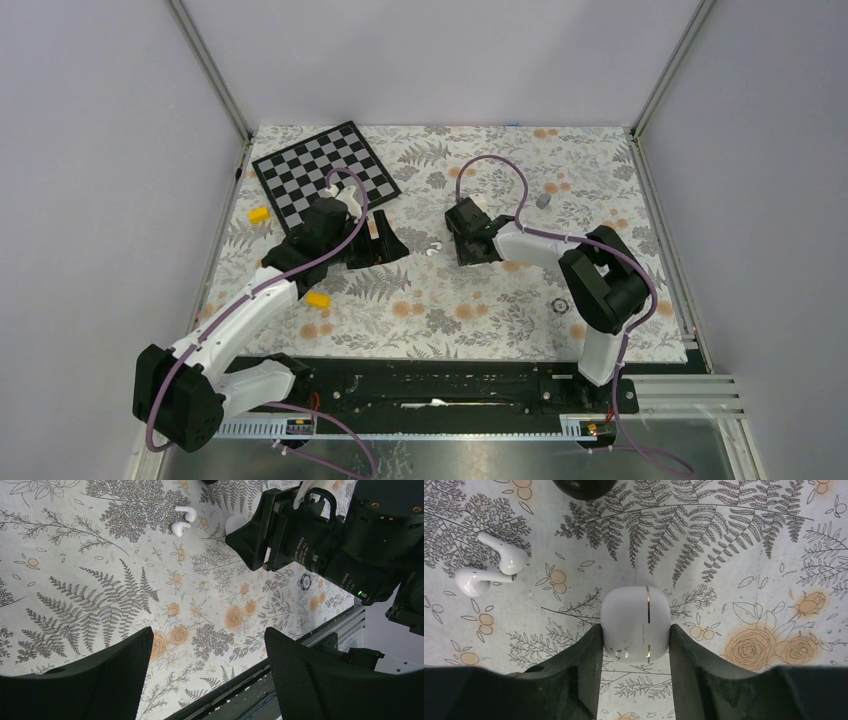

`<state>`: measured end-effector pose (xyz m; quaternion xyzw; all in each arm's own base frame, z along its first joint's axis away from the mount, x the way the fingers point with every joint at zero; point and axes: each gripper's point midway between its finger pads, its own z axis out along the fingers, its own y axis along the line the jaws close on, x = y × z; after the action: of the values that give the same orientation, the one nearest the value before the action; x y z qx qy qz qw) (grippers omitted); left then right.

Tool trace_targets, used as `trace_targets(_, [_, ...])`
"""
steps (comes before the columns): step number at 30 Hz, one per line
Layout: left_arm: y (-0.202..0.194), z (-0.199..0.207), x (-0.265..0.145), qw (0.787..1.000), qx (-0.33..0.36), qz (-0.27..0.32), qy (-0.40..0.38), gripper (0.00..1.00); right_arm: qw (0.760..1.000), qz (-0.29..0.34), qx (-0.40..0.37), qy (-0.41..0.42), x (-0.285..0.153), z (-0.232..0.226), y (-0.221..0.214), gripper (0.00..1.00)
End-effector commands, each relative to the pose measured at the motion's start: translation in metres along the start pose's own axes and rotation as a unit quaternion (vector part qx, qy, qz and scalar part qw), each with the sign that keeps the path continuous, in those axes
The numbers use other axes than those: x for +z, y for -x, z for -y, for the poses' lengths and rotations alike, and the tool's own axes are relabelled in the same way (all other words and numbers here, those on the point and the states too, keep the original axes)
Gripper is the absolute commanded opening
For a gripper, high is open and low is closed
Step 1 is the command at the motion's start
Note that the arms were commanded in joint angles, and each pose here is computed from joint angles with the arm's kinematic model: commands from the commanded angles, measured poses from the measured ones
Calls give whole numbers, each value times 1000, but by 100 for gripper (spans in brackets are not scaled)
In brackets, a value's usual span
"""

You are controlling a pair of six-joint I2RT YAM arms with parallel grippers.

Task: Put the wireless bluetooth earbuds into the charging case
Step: Pick up the charging case at the center of the board.

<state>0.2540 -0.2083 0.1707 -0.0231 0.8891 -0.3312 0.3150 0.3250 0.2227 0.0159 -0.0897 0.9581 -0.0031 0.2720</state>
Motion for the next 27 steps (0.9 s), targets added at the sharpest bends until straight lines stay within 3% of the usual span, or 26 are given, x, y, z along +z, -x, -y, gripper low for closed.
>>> trace_targets(1, [3, 9, -1, 1000, 4, 7, -20, 84, 999, 23, 24, 10, -4, -5, 10, 42])
trace_targets(8, [-4, 10, 8, 999, -26, -17, -25, 89, 990, 88, 35, 108, -54, -15, 16, 41])
trace_targets(19, [-21, 66, 43, 974, -118, -76, -180, 99, 946, 164, 24, 280, -110, -36, -21, 43])
trace_targets(27, [-46, 79, 69, 951, -167, -142, -218, 99, 933, 191, 13, 306, -128, -36, -26, 44])
